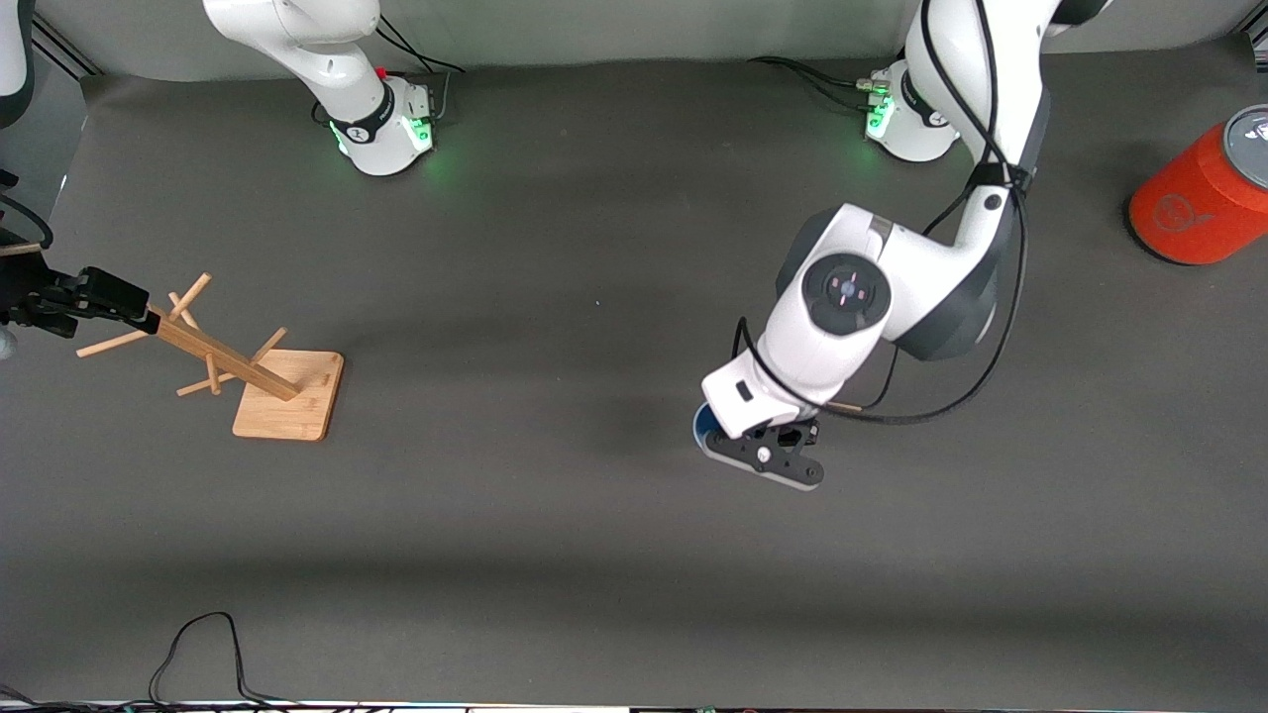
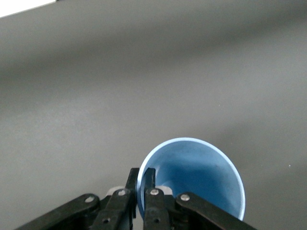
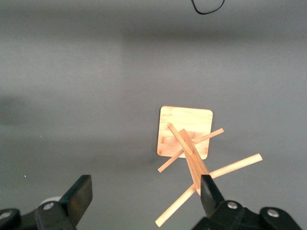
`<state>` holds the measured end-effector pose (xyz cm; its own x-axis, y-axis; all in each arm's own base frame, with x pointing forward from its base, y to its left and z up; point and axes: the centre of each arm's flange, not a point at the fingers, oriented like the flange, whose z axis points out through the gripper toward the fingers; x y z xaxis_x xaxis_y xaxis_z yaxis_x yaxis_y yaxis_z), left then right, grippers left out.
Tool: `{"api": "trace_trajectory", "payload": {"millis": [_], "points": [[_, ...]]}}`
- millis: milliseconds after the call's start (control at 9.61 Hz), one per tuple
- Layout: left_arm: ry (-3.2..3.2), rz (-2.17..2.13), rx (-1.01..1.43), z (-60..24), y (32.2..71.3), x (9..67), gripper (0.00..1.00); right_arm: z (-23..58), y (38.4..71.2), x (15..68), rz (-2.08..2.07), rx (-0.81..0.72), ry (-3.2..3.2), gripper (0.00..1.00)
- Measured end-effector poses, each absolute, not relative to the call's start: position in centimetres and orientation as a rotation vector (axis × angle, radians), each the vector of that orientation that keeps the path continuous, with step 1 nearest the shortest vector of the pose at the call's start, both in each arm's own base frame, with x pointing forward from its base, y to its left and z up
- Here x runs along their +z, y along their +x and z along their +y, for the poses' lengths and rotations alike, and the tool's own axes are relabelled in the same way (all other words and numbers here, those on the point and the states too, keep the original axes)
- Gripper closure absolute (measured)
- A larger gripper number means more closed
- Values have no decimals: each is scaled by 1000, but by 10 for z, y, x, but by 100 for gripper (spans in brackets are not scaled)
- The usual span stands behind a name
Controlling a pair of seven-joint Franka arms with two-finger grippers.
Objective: Rotate and upright cup with both arms
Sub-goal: 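Lift and rotate the cup with the left gripper, opening upward, then lower the upright cup onto the table and open the left gripper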
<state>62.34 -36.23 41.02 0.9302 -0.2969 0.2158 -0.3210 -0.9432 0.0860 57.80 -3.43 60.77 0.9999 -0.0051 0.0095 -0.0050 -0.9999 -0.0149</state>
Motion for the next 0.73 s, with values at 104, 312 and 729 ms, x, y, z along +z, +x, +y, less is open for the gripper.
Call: {"api": "trace_trajectory", "payload": {"millis": [104, 312, 729], "points": [[2949, -430, 370, -353, 608, 408, 92, -34, 578, 608, 8, -15, -3127, 0], [2910, -386, 467, -341, 569, 387, 92, -34, 578, 608, 8, -15, -3127, 0], [2845, -278, 557, -353, 520, 306, 92, -34, 578, 608, 7, -15, -3127, 0]]}}
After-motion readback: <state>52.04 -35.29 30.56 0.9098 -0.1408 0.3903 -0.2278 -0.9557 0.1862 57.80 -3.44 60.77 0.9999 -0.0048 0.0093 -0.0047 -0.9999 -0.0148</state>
